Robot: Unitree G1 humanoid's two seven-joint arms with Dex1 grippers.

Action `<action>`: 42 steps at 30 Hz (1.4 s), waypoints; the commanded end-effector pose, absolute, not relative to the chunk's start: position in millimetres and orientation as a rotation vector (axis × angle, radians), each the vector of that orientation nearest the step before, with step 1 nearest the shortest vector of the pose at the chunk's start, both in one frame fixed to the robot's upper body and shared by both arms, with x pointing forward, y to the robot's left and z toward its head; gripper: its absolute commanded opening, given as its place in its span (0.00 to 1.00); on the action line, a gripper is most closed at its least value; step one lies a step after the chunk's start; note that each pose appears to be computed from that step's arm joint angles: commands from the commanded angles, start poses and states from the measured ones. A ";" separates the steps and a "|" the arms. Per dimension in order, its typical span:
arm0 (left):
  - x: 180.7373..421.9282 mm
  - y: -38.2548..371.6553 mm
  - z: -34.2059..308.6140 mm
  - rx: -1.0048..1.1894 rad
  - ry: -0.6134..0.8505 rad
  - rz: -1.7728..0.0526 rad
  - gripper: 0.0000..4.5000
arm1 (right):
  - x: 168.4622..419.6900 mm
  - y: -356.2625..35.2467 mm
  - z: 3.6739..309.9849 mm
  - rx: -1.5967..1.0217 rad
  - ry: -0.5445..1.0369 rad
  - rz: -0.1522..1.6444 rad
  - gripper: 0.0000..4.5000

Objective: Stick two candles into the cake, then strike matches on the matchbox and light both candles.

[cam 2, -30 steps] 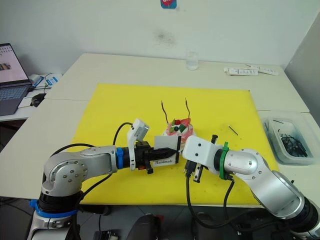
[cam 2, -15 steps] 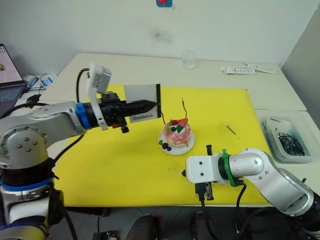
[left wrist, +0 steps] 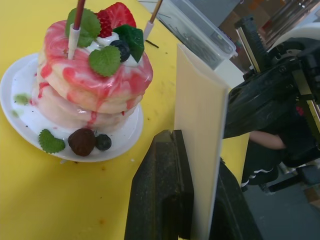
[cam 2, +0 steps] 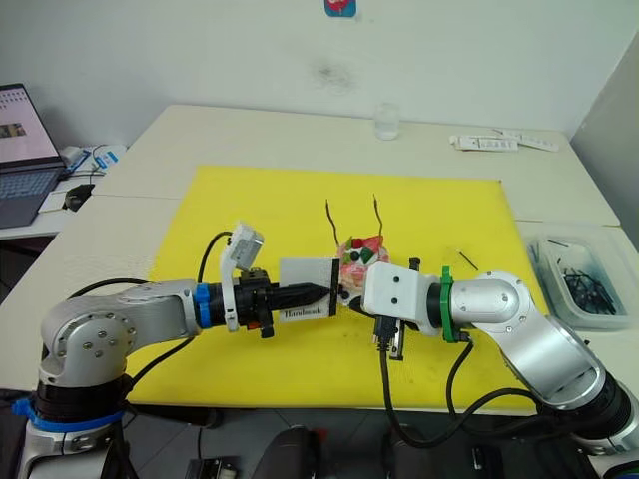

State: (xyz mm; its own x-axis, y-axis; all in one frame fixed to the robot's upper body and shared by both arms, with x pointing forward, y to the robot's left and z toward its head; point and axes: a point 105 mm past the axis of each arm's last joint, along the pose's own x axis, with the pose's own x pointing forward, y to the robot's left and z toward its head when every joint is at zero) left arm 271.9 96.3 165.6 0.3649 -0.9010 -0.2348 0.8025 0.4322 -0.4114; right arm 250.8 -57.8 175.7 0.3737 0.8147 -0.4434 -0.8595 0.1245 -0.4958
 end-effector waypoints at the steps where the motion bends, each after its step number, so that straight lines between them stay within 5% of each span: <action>1: 271.6 91.7 173.6 -0.232 0.428 -1.149 0.00 | 247.7 -52.8 187.2 -0.783 0.002 1.199 0.00; 42: 265.6 84.6 172.6 -0.247 0.450 -1.188 0.00 | 252.4 -49.3 176.7 -0.809 0.016 1.177 0.00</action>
State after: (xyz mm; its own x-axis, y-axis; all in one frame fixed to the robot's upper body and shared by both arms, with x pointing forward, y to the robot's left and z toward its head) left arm 270.7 90.2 162.5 0.3226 -0.9168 -0.2354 0.8058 0.3965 -0.4400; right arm 253.5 -50.3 165.6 0.3949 0.8016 -0.4490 -0.8520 0.1365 -0.5055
